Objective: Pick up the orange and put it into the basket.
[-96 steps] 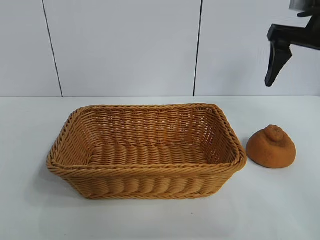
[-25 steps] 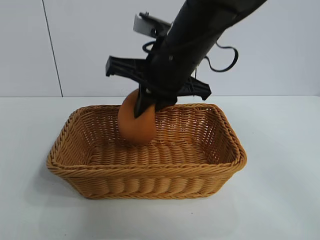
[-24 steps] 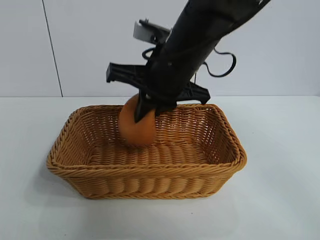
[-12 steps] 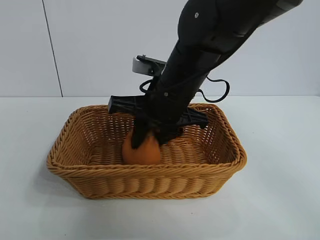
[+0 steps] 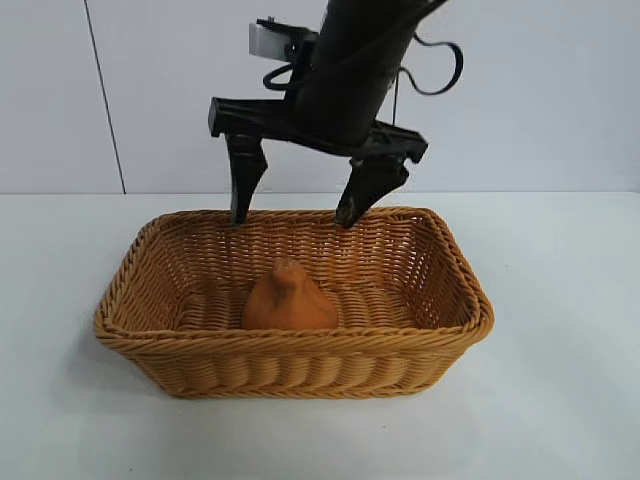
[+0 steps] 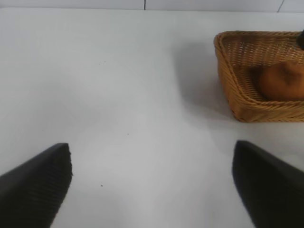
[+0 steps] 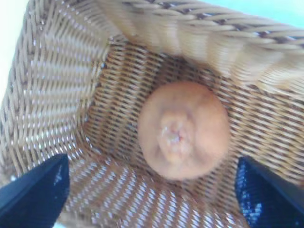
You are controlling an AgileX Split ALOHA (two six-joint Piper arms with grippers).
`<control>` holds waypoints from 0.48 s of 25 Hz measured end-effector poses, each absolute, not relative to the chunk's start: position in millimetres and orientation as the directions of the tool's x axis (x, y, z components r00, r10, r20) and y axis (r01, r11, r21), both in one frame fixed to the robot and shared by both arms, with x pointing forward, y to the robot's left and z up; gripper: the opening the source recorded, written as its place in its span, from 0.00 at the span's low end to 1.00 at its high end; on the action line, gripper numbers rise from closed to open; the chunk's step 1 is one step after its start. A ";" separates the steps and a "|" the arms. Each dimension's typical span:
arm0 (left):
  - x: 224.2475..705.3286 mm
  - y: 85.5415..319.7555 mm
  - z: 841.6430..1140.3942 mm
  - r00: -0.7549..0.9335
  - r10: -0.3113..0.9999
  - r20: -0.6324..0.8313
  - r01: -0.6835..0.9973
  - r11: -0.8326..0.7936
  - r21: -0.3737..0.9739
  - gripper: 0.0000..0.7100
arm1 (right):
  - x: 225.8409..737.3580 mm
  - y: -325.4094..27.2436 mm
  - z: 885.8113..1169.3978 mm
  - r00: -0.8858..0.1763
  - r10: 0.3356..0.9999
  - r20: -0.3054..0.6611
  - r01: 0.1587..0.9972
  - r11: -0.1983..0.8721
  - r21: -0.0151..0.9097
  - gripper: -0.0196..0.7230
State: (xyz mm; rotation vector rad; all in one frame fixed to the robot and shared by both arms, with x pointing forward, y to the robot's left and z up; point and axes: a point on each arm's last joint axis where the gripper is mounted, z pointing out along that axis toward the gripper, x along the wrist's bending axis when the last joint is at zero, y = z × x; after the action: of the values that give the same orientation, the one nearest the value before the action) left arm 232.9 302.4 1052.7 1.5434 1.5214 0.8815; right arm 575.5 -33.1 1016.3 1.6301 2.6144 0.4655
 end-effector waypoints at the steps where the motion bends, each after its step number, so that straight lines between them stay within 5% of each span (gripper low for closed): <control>1: 232.9 302.4 1052.7 0.042 0.998 -0.046 0.456 0.022 0.889 0.92 | 576.7 -35.9 1023.2 -0.456 0.884 0.108 0.872 0.419 0.251 0.90; 7: 232.9 302.4 1052.7 0.042 0.998 -0.046 0.456 0.022 0.889 0.91 | 602.0 -75.0 1045.8 -0.383 0.923 -0.030 0.888 0.376 0.264 0.90; 12: 232.9 302.4 1052.7 0.042 0.998 -0.046 0.456 0.022 0.889 0.91 | 633.8 -137.8 1046.3 -0.240 0.969 -0.055 0.933 0.245 0.264 0.90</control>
State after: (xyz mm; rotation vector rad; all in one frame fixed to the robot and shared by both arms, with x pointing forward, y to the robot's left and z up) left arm 232.9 302.4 1052.7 1.5434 1.5214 0.8815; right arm 633.8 -137.8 1046.3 1.7931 2.3077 0.2605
